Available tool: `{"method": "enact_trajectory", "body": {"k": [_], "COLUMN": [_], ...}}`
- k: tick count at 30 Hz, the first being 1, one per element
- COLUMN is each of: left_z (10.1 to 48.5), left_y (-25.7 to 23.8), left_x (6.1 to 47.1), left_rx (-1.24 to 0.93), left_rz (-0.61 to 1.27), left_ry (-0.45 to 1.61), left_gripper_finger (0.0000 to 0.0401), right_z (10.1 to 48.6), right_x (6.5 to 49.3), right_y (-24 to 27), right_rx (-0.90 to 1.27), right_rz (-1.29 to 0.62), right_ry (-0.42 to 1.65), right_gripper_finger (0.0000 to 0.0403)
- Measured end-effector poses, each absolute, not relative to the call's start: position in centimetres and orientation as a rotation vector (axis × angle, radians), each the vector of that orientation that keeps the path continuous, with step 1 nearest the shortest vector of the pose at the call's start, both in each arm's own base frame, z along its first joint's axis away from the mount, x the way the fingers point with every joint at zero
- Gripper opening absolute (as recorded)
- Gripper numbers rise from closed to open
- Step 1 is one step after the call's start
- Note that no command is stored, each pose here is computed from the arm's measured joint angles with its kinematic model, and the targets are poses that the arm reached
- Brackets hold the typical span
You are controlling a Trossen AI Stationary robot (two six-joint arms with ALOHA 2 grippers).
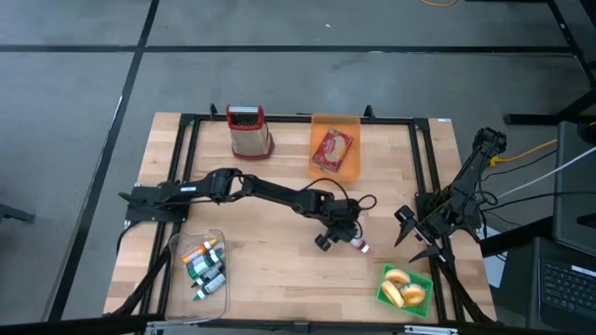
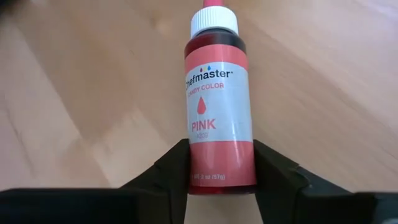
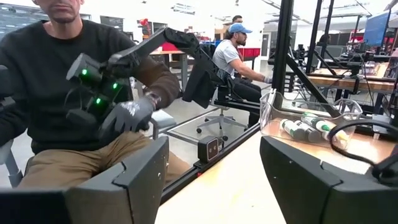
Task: Pick & Place Food Item
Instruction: Put the pink food coloring bottle into the transparent bin
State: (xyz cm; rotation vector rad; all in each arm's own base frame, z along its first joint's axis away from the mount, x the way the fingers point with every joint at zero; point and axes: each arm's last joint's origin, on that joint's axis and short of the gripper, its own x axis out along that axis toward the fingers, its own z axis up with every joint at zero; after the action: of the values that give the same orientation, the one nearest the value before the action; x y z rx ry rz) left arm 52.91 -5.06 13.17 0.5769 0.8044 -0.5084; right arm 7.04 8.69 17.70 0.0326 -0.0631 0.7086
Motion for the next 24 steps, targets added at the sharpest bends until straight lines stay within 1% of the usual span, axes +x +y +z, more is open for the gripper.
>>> {"method": "enact_trajectory", "body": {"k": [4, 7, 12, 18, 24], "left_z": [15.4, 18.4, 22.2, 29.0, 35.3], "left_y": [-5.1, -5.3, -6.3, -9.3, -13.3], "left_x": [51.7, 50.4, 47.8, 44.5, 40.3], "left_rx": [0.528, 0.522, 0.464, 0.362, 0.300], "left_rz": [-0.480, -0.415, -0.342, -0.278, -0.178], "left_ry": [0.882, 0.943, 1.037, 0.948, 0.767], "left_gripper_finger": [0.0137, 0.0134, 0.0134, 0.0134, 0.0134], "right_z": [17.6, 17.5, 17.5, 17.6, 17.7], "right_x": [7.0, 7.0, 7.0, 7.0, 6.8], "right_y": [8.7, 8.7, 8.7, 8.7, 8.9], "right_rx": [0.023, 0.016, -0.035, -0.078, -0.070], "right_rz": [0.709, 0.709, 0.707, 0.709, 0.820], "right_ry": [-0.054, -0.048, -0.063, -0.088, -0.114], "right_gripper_finger": [0.0255, 0.0255, 0.0255, 0.0255, 0.0255]}}
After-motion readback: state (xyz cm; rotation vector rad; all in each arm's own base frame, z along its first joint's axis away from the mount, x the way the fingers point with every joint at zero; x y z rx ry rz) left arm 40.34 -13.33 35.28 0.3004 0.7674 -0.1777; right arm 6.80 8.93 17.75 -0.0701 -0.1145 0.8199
